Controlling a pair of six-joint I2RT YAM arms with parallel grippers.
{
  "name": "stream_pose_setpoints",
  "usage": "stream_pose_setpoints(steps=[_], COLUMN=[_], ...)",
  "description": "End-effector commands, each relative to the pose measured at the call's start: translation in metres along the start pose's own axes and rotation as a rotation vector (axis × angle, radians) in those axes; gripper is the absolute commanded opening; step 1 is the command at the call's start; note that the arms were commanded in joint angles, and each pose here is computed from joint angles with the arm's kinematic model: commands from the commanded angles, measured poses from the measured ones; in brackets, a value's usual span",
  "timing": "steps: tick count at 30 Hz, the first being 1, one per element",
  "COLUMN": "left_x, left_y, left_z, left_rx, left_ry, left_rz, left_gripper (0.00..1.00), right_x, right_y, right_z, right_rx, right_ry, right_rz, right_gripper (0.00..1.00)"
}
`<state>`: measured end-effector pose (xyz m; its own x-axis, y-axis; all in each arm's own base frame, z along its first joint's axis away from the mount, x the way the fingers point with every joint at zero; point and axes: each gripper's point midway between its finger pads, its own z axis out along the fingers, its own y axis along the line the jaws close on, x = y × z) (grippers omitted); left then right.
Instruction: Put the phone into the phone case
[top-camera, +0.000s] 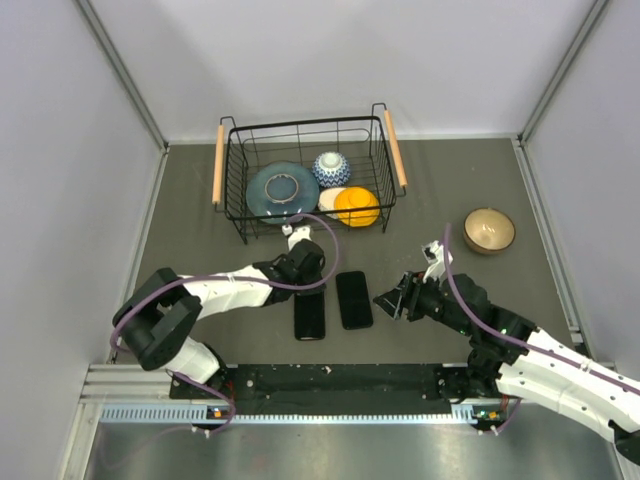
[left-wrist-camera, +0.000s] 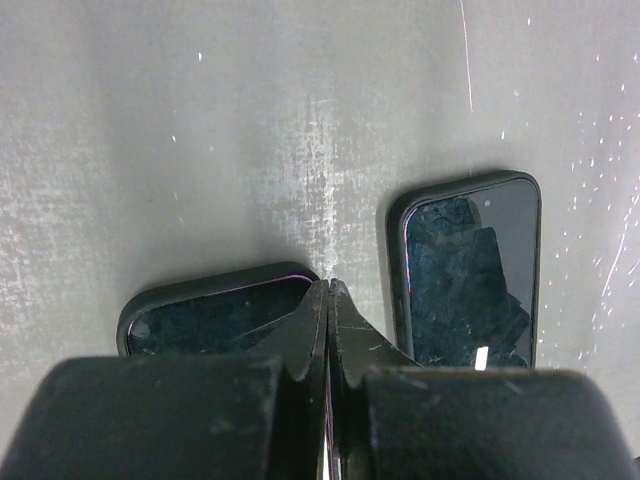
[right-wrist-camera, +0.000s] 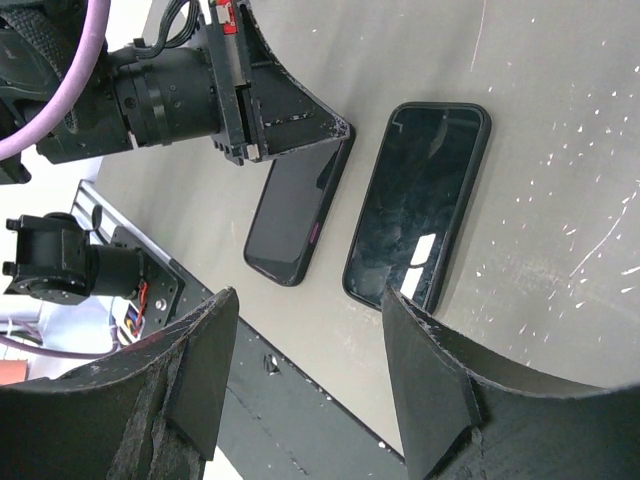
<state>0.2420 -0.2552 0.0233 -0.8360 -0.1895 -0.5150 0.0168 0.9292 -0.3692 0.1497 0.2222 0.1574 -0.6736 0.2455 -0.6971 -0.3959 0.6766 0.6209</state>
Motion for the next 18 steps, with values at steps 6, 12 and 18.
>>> stream_pose_setpoints(steps=[6, 12, 18], left_x=[0.074, 0.049, -0.016], left_y=[0.097, 0.091, 0.021], left_z=[-0.023, -0.036, -0.064], left_rx=[-0.339, -0.34, -0.137], left_ry=[0.266, 0.196, 0.046], left_rz=[0.128, 0.163, 0.191], left_gripper=[0.0, 0.0, 0.0], right_x=[-0.001, -0.009, -0.013], right_y=[0.005, 0.008, 0.016], right_z=[0.003, 0.005, 0.01], right_rx=[-0.024, -0.015, -0.01], right_ry=[-0.015, -0.03, 0.006], right_rz=[0.037, 0.03, -0.002], right_gripper=[0.59, 0.59, 0.61])
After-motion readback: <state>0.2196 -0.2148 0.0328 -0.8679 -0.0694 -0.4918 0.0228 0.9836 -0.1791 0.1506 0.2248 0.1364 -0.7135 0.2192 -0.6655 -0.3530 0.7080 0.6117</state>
